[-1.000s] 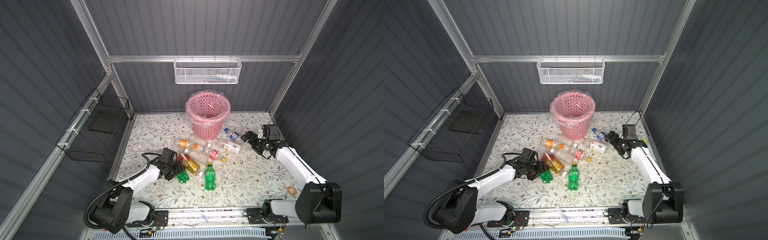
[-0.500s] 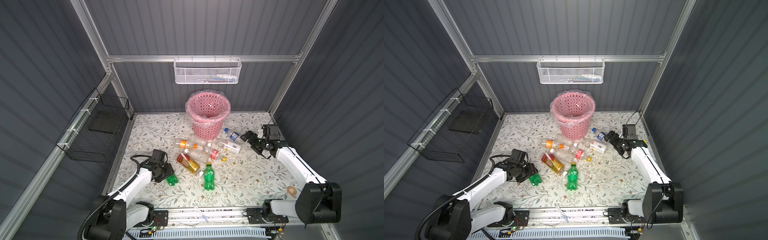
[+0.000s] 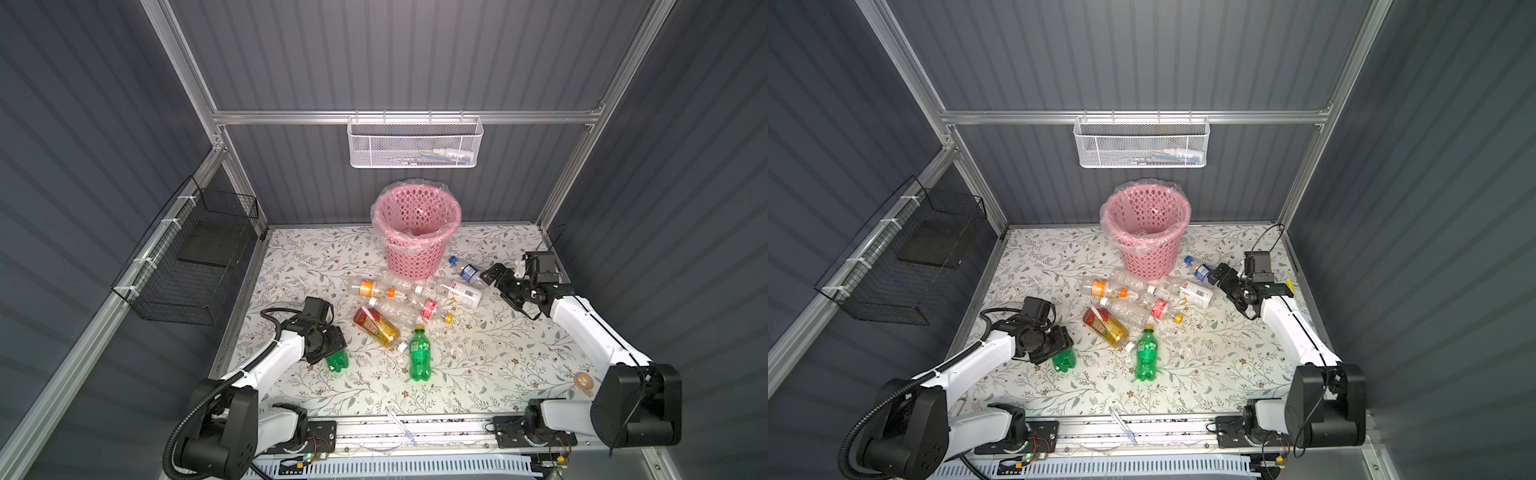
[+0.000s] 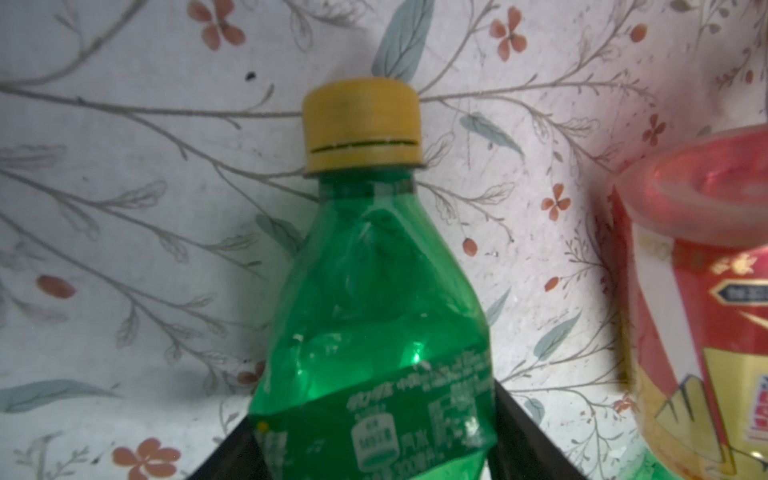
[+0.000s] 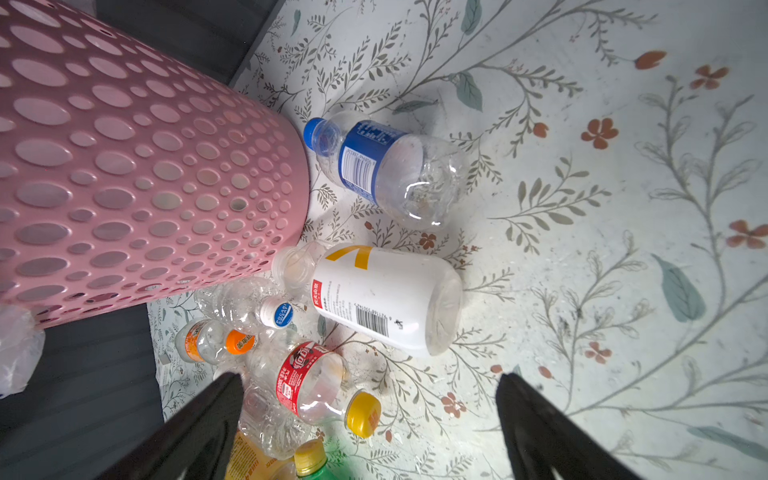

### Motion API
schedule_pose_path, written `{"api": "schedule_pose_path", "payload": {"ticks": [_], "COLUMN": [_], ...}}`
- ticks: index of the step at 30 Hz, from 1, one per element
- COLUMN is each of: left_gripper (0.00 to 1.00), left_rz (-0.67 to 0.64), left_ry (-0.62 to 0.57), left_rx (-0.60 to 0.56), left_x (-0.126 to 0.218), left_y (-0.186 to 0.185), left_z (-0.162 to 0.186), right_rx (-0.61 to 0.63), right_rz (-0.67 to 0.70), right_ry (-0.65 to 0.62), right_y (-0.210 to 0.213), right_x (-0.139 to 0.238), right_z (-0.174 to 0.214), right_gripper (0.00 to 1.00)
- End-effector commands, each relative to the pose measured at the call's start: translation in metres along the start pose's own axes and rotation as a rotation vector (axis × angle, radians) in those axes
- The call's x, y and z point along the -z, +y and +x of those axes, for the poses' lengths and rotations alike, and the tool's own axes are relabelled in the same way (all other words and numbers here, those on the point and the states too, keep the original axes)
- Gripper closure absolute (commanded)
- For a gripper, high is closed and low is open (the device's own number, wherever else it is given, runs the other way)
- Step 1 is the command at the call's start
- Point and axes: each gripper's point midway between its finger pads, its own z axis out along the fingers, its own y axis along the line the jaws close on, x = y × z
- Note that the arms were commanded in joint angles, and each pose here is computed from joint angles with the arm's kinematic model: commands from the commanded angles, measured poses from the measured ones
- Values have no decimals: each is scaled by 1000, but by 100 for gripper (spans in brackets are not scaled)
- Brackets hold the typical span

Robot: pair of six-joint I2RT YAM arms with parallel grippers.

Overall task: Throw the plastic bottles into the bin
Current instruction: 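Grasp the green soda bottle with the left gripper while the right gripper returns, then lift the green soda bottle with the left gripper and drop it into the pink bin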

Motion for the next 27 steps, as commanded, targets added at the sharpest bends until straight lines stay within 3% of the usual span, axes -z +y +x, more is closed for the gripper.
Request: {"api": "schedule_pose_path", "payload": {"ticks": [1,8,13,16,18,20,21,23,27], "left_gripper": [36,42,42,44,45,44,35,1,0], "left_rz": [-1,22,85,198,323,545,655,757,804], "left_ry": [15,-42,-209,-385,-538,-676,-713,-776,-782], "left_rx": [19,26,-1,-66,-136,-234,-297,-397,-421], "left_x": [-4,3,48,115,182,268,302,346,346], "left_y": [4,-5,-35,-85,-137,-205,-239,-289,-327], "left_z": [6,-9,-61,-121,-169,-207,-217,-230,-264], "right_rx": [-12,-33,-47,-69,-80,-89,-91,-95,-85], "right_rz": [1,18,31,27,-2,-16,-27,-46,-62], "right_ry": [1,37,61,79,102,99,100,103,87], "right_y": [-4,-12,-21,-25,-21,-18,-15,-8,1], "right_x": [2,-5,-11,-17,-20,-22,-22,-22,-16], "right_z": [4,13,22,28,32,31,30,27,27], "right_gripper": [3,3,3,4,4,4,4,4,3]}}
